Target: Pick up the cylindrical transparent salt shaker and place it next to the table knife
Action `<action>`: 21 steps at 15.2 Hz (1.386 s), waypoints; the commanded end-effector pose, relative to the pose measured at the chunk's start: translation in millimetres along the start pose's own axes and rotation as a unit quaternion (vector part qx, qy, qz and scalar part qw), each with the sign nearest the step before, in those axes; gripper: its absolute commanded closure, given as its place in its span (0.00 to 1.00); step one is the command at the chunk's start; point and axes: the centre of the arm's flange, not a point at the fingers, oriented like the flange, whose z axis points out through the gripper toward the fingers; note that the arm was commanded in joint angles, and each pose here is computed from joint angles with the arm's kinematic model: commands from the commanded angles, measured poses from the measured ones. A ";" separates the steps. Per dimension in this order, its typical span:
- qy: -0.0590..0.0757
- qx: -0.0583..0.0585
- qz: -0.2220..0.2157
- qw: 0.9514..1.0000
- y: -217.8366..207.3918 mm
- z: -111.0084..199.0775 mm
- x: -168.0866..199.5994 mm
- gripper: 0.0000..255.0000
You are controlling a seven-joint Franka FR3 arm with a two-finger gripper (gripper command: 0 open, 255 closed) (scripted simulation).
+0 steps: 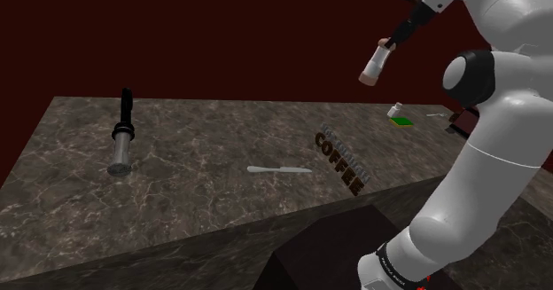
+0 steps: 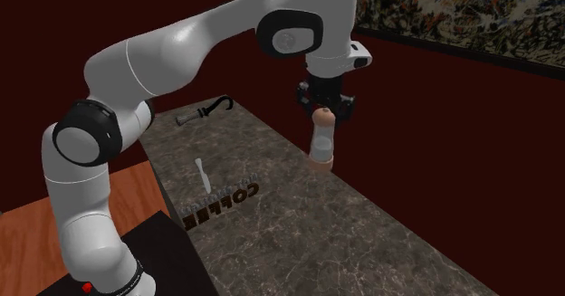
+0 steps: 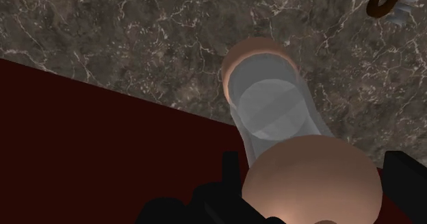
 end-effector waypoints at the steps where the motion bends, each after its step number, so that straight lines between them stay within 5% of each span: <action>1: 0.000 0.000 0.000 1.000 -1.2 -10.1 2.4 1.00; 21: 0.000 0.000 0.000 1.000 -249.8 -3.6 -30.6 1.00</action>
